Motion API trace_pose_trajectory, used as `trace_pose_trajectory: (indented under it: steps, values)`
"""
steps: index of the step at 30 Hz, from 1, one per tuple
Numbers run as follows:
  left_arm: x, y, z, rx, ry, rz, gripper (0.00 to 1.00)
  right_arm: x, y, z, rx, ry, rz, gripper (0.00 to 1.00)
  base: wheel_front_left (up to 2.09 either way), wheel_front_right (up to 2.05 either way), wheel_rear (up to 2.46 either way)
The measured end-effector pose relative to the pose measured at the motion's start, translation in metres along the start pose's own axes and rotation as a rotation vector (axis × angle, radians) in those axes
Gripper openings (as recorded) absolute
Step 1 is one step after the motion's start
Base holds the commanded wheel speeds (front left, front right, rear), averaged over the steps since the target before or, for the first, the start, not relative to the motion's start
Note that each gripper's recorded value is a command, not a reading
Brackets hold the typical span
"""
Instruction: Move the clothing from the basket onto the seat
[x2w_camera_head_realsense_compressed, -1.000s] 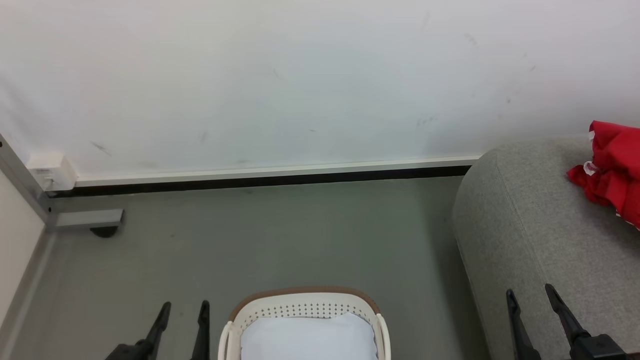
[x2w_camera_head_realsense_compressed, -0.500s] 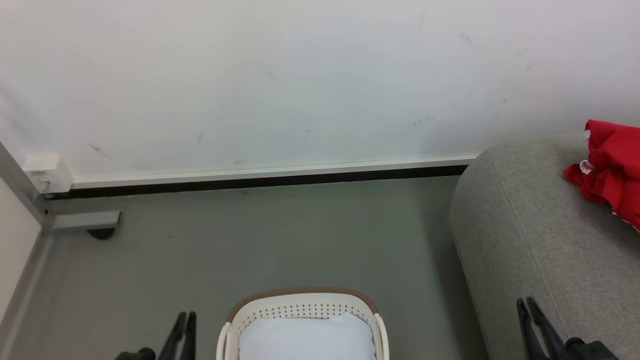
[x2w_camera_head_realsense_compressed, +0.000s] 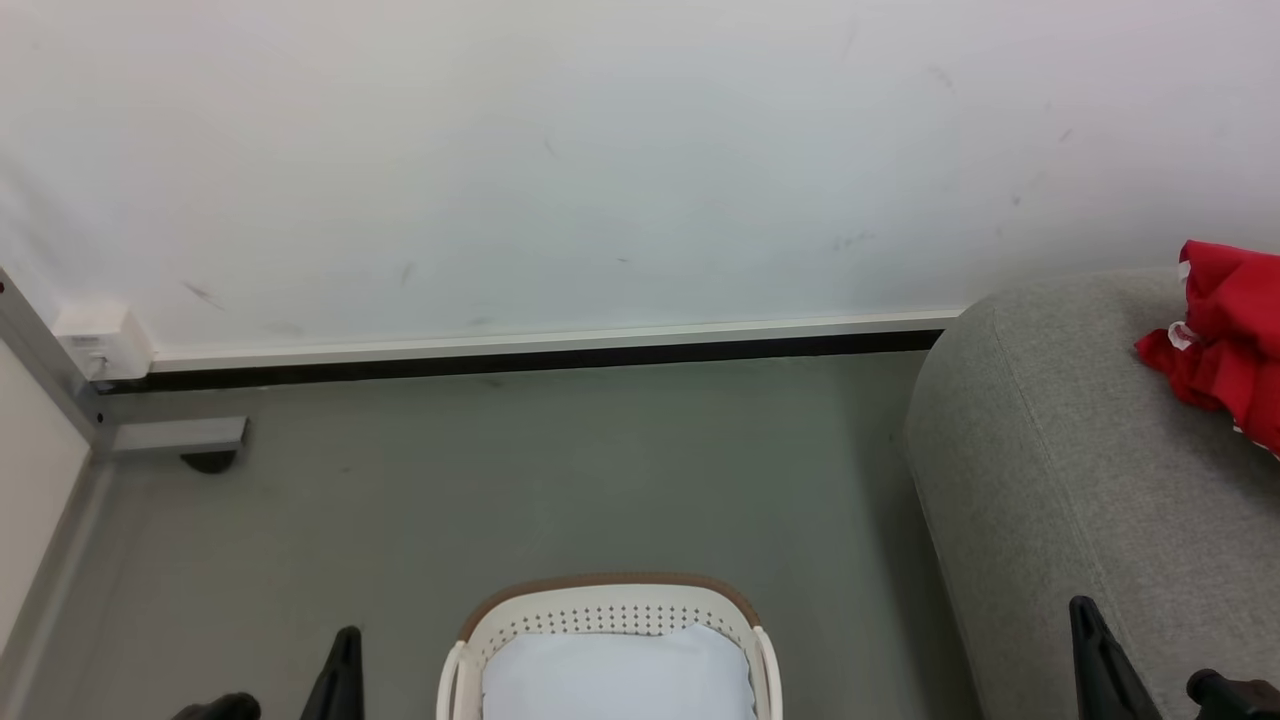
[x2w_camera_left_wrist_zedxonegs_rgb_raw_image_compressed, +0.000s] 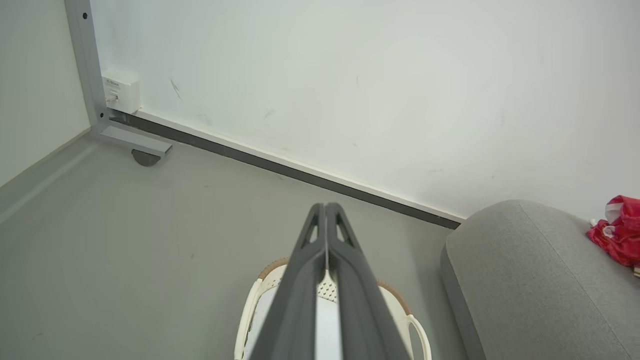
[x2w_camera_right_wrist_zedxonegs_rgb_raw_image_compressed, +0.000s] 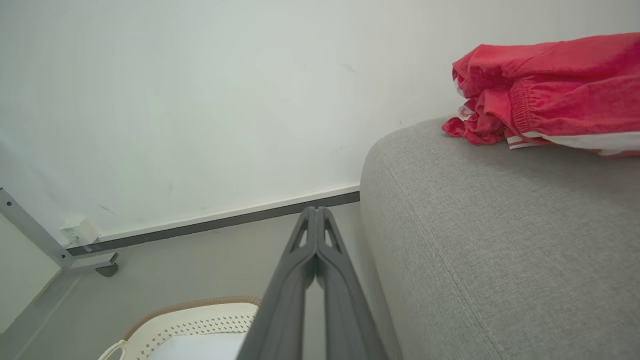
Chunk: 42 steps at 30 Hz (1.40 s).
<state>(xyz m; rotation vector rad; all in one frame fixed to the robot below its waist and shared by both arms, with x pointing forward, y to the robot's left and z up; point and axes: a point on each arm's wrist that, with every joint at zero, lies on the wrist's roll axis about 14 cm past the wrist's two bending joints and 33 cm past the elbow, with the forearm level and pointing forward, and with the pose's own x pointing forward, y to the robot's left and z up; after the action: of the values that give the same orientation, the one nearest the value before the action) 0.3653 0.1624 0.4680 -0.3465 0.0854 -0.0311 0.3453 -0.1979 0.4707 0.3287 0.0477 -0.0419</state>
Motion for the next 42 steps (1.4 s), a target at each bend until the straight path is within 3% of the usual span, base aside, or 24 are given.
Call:
trace_pose_trajectory:
  steps: [18, 42]
  values:
    - [0.005, 0.009, 0.006, -0.302, 0.005, 0.042, 0.00, 0.006, -0.007, 0.004, 0.298, 0.005, -0.045, 0.00, 0.00, 0.00, 0.00]
    - [0.011, 0.014, 0.016, -0.620, 0.000, 0.053, 0.00, 0.019, -0.005, 0.014, 0.622, -0.004, -0.044, 0.00, 0.00, 0.00, 0.00]
